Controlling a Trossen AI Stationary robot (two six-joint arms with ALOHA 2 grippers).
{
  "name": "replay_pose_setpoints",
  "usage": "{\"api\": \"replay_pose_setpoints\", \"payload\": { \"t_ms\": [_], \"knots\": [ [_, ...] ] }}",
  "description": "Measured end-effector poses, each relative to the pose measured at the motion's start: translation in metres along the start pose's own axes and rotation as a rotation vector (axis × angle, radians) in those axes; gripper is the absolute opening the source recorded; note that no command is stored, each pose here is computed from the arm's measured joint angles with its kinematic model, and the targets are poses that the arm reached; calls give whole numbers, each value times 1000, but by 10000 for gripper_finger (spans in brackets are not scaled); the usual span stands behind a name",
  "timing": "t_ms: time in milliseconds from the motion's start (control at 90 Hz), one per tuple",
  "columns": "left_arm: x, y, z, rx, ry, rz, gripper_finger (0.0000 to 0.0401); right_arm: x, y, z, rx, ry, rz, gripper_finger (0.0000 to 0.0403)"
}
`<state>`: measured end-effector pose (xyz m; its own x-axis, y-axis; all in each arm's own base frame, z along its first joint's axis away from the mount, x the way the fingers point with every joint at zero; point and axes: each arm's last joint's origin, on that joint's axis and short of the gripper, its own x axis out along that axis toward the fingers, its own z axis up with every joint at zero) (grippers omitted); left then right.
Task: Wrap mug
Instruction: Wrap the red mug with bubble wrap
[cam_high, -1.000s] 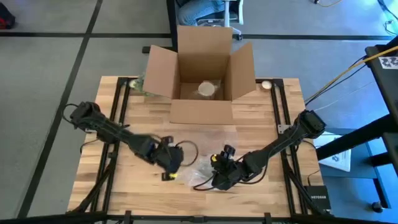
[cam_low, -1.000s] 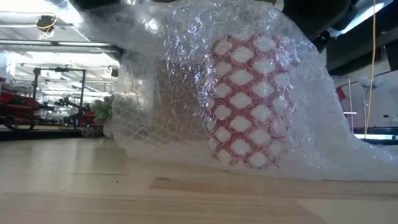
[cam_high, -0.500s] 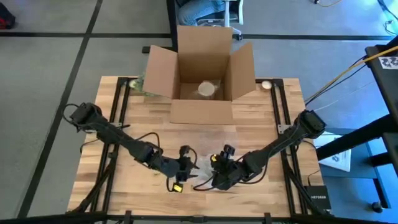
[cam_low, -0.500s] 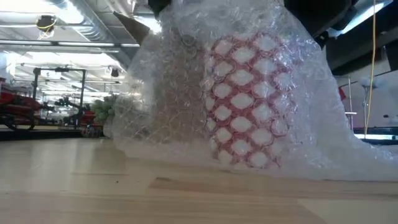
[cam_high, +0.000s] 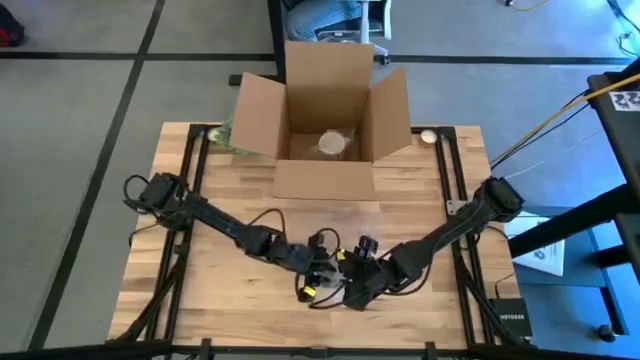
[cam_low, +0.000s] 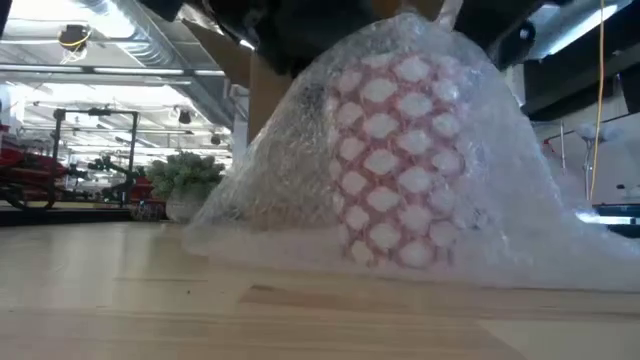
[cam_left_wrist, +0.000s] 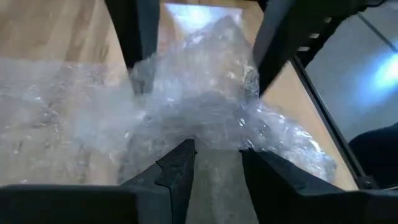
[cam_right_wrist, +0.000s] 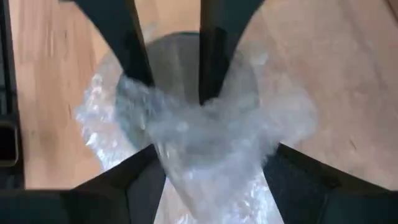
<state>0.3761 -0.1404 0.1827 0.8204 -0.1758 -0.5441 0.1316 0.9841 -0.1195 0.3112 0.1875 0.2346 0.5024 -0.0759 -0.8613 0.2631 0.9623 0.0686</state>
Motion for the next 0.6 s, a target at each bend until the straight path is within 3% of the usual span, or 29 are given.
{"api": "replay_pose_setpoints", "payload": {
  "t_ms": [156, 389, 489, 600],
  "knots": [
    [-1, 0, 0, -7, 4, 11, 120, -27, 2, 13, -40, 68, 1, 237],
    [-1, 0, 0, -7, 2, 11, 120, -42, 11, 33, -74, -84, 34, 229],
    [-1, 0, -1, -7, 2, 11, 120, -33, 8, 33, -68, -106, 32, 186],
    [-1, 0, -1, -6, 3, 11, 120, -15, 2, 30, -47, -94, 56, 102]
  ]
}}
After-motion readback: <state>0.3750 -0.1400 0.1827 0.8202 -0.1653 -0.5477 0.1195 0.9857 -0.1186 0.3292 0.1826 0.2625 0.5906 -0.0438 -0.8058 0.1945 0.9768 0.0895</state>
